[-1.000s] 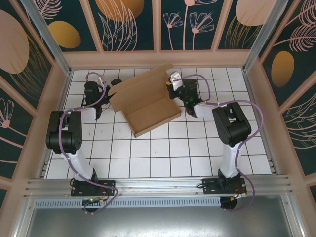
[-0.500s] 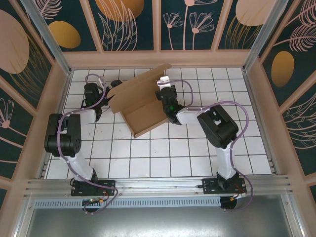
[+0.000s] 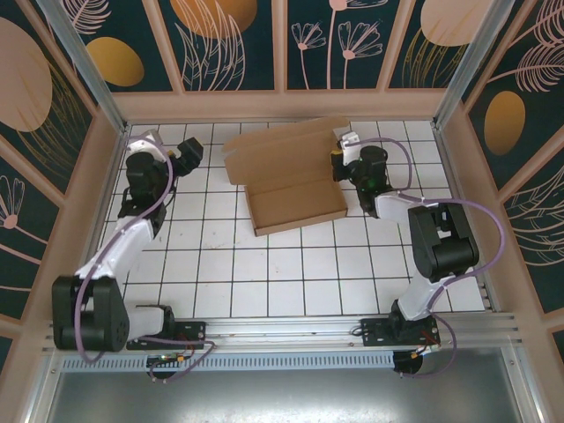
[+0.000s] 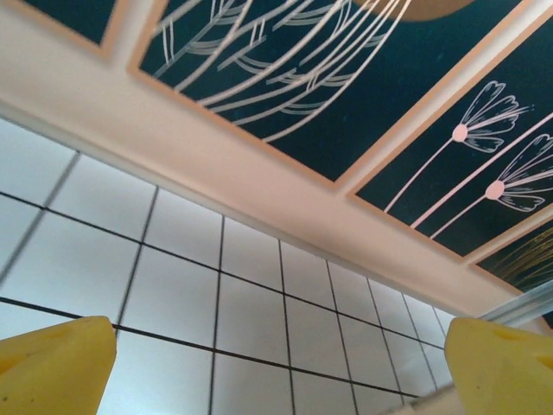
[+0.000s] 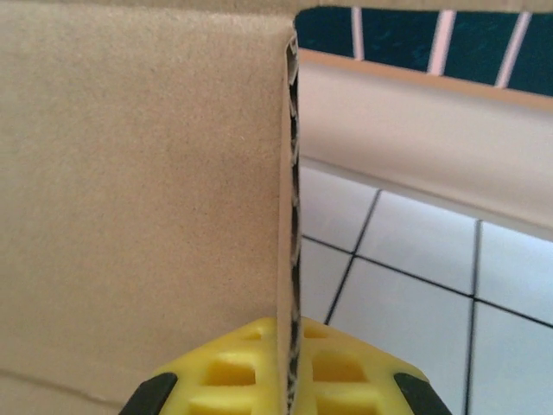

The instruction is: Fold the paper box

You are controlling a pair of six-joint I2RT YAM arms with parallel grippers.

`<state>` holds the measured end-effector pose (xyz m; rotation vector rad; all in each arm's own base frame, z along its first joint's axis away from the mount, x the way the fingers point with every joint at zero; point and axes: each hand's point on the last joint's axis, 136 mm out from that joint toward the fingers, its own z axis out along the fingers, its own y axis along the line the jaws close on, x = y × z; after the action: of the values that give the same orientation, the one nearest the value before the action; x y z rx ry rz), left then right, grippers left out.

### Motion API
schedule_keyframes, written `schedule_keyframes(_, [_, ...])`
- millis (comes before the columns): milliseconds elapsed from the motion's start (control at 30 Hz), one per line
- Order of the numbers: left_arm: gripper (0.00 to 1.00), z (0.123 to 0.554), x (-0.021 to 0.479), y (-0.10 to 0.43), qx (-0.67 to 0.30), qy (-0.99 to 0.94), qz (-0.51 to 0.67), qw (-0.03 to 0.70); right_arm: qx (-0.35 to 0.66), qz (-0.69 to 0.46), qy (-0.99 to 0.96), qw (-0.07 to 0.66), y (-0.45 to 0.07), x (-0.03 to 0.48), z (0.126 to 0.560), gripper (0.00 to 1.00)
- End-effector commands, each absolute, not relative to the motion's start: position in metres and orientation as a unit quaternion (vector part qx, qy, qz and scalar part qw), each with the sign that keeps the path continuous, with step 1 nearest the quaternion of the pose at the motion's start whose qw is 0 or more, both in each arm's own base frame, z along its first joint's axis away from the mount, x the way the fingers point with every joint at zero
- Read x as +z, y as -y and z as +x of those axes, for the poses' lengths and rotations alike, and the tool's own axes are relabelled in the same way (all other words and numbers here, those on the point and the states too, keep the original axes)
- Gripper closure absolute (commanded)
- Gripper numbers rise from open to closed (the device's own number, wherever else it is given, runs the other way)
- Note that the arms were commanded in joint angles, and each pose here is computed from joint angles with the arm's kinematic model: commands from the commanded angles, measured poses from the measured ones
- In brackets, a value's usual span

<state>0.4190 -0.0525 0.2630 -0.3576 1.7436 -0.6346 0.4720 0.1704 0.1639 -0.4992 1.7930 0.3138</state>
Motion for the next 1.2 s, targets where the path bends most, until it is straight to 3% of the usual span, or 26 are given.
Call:
schedule_keyframes(0, [0.05, 0.403, 0.262, 0.056, -0.235, -0.746, -0.085, 0.617, 0.196, -0.262, -0.743, 0.584, -0.189, 0.168, 0.451, 0.98])
schedule_keyframes(133, [0.08, 0.359, 0.265, 0.094, -0.27, -0.694, 0.072, 0.664, 0.214, -0.263, -0.743, 0.578, -0.191, 0.163, 0.447, 0.98])
schedule_keyframes(267, [0.03, 0.35, 0.249, 0.087, -0.201, -0.694, 0.11, 0.682, 0.21, -0.275, -0.741, 0.575, -0.192, 0.159, 0.443, 0.98])
schedule_keyframes(533, [0.09, 0.382, 0.231, 0.102, -0.128, -0.702, 0.255, 0.652, 0.208, -0.291, -0.739, 0.57, -0.194, 0.155, 0.437, 0.97])
schedule_keyframes(767, [0.12, 0.422, 0.223, 0.112, -0.176, -0.708, 0.285, 0.621, 0.209, -0.301, -0.744, 0.558, -0.205, 0.154, 0.438, 0.97])
schedule_keyframes(967, [0.16, 0.43, 0.198, 0.131, -0.25, -0.705, 0.311, 0.586, 0.203, -0.306, -0.747, 0.554, -0.206, 0.152, 0.438, 0.97])
schedule_keyframes(1167, [0.24, 0.435, 0.177, 0.129, -0.242, -0.714, 0.316, 0.576, 0.201, -0.312, -0.75, 0.548, -0.207, 0.146, 0.437, 0.97])
